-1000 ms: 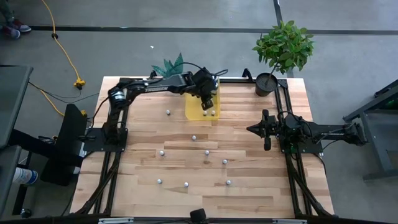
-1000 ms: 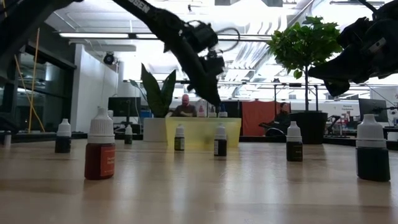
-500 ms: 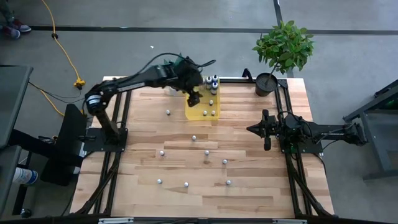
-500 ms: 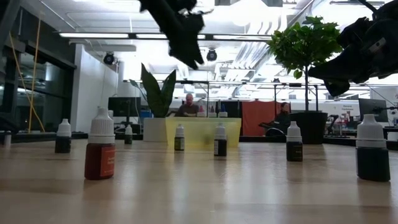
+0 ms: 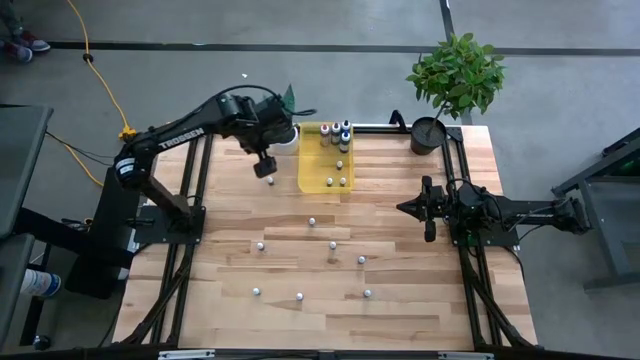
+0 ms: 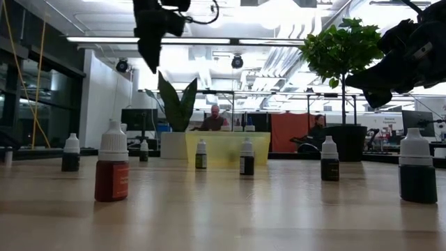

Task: Pick & Place food coloring
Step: Put the small green food coloring bottle into the yellow bin

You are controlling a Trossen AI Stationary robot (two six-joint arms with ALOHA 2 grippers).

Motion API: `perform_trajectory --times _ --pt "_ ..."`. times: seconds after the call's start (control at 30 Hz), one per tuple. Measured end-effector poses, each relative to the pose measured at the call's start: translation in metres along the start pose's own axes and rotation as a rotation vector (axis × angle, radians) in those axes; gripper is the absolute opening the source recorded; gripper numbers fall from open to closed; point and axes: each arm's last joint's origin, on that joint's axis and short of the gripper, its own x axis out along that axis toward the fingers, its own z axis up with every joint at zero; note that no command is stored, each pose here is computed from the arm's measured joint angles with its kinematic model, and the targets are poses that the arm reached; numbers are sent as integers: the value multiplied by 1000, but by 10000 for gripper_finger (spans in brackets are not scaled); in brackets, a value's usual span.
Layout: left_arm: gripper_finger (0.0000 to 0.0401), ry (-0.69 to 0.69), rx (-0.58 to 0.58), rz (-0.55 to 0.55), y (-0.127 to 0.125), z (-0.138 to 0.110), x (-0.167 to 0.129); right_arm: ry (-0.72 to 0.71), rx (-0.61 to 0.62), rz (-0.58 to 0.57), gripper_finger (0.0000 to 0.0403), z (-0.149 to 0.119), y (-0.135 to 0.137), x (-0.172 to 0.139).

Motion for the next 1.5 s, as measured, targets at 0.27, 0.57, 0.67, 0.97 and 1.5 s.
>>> perform_trajectory --times 0.27,0.57,0.67,0.97,1.5 --pt "360 104 -114 -3 -8 -9 19 0 0 0 0 0 0 0" --pt "337 139 -302 53 -45 -22 54 0 0 0 0 0 0 0" --pt "332 127 -370 106 -55 -26 63 0 0 0 0 0 0 0" --pt "331 101 -469 55 -51 -28 103 0 0 0 0 0 0 0" --pt "330 188 -531 98 -25 -17 152 0 0 0 0 0 0 0"
